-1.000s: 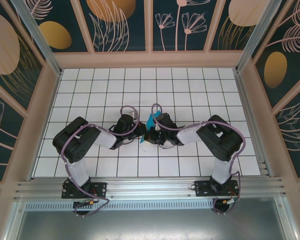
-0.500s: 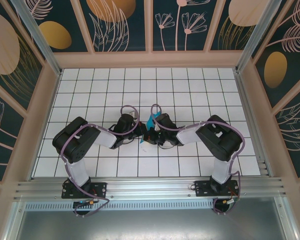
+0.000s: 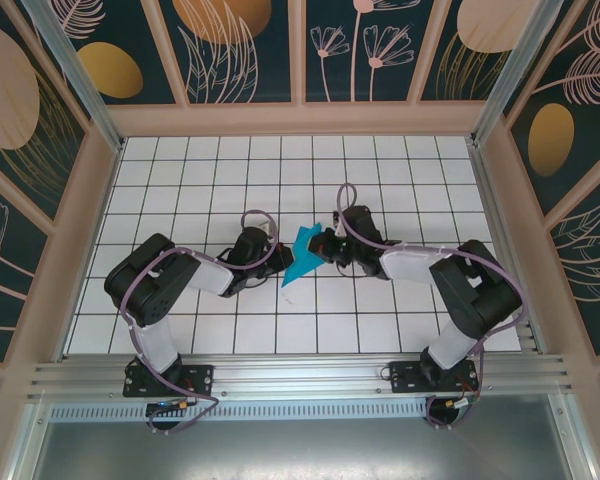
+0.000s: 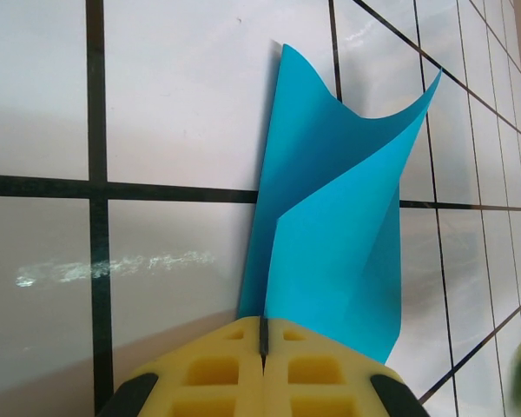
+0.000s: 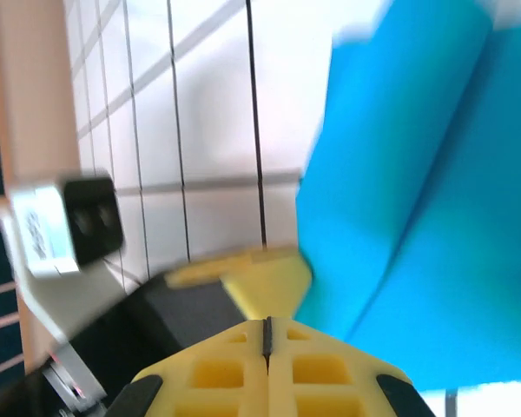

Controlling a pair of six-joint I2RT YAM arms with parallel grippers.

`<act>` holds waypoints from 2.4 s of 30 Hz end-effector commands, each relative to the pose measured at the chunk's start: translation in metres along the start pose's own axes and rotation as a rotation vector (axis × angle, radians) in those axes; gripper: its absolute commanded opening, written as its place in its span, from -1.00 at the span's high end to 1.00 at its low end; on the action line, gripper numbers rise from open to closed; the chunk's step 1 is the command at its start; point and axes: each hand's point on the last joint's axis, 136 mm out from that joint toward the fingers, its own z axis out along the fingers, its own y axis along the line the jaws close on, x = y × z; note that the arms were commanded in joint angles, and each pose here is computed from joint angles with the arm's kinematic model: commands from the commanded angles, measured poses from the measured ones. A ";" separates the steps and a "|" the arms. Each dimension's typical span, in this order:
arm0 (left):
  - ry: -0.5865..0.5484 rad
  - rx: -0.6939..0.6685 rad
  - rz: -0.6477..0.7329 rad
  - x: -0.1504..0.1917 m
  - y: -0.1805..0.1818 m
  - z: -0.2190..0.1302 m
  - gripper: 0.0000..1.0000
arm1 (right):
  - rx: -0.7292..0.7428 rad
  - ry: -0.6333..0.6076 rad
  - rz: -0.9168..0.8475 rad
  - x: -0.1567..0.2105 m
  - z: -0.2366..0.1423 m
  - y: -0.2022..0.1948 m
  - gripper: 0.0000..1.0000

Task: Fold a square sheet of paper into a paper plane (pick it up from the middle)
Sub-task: Fourth fold the wing at the center of the table.

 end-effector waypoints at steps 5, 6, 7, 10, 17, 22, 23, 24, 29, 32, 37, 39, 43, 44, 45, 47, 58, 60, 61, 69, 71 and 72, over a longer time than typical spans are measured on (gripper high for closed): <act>0.118 -0.211 -0.012 0.031 0.050 -0.001 1.00 | -0.007 0.040 -0.042 -0.016 0.024 0.008 0.93; 0.119 -0.219 -0.009 0.031 0.051 -0.001 1.00 | 0.004 0.040 -0.034 -0.017 0.028 0.004 0.93; 0.122 -0.221 -0.005 0.031 0.051 -0.001 1.00 | 0.012 0.041 -0.025 -0.017 0.031 0.001 0.93; 0.136 -0.224 0.002 0.032 0.050 0.001 1.00 | 0.018 0.060 -0.012 -0.013 0.039 -0.005 0.93; 0.148 -0.246 0.002 0.034 0.055 0.002 1.00 | 0.091 0.107 0.035 0.004 0.054 -0.042 0.94; 0.159 -0.264 0.007 0.037 0.060 0.001 1.00 | 0.119 0.121 0.051 0.006 0.058 -0.055 0.93; 0.160 -0.269 0.006 0.038 0.061 0.001 1.00 | 0.116 0.124 0.046 0.005 0.057 -0.052 0.92; 0.162 -0.271 0.009 0.038 0.062 0.001 1.00 | 0.106 0.121 0.034 0.002 0.055 -0.045 0.92; 0.170 -0.280 0.010 0.040 0.065 0.001 1.00 | 0.060 0.097 -0.022 -0.015 0.039 -0.016 0.89; 0.170 -0.282 0.009 0.040 0.065 0.001 1.00 | 0.066 0.105 -0.043 -0.017 0.040 -0.014 0.89; 0.171 -0.282 0.011 0.040 0.064 0.001 1.00 | 0.121 0.089 0.000 -0.024 0.045 -0.042 0.90; 0.170 -0.281 0.011 0.039 0.064 0.001 1.00 | 0.164 0.092 0.013 -0.023 0.048 -0.058 0.90; 0.173 -0.286 0.011 0.040 0.065 0.000 1.00 | 0.194 0.105 0.033 -0.020 0.053 -0.073 0.90; 0.173 -0.286 0.013 0.040 0.065 0.000 1.00 | 0.187 0.111 0.031 -0.019 0.053 -0.071 0.90; 0.174 -0.289 0.016 0.040 0.065 0.000 1.00 | 0.180 0.108 0.028 -0.021 0.051 -0.067 0.90; 0.176 -0.290 0.015 0.040 0.065 0.000 1.00 | 0.162 0.101 0.011 -0.027 0.046 -0.054 0.90; 0.170 -0.288 0.013 0.039 0.065 -0.001 1.00 | 0.133 0.061 -0.031 -0.054 0.038 -0.039 0.89; 0.172 -0.288 0.012 0.040 0.065 -0.002 1.00 | 0.167 0.077 -0.016 -0.051 0.043 -0.052 0.89; 0.171 -0.287 0.013 0.040 0.065 -0.001 1.00 | 0.188 0.084 -0.005 -0.048 0.046 -0.060 0.89; 0.173 -0.297 0.021 0.038 0.064 -0.003 1.00 | 0.264 0.100 0.027 -0.042 0.051 -0.091 0.90; 0.171 -0.298 0.019 0.039 0.065 -0.004 1.00 | 0.232 0.097 0.011 -0.045 0.048 -0.079 0.89; 0.170 -0.294 0.012 0.040 0.066 -0.005 1.00 | 0.209 0.097 -0.001 -0.047 0.046 -0.070 0.89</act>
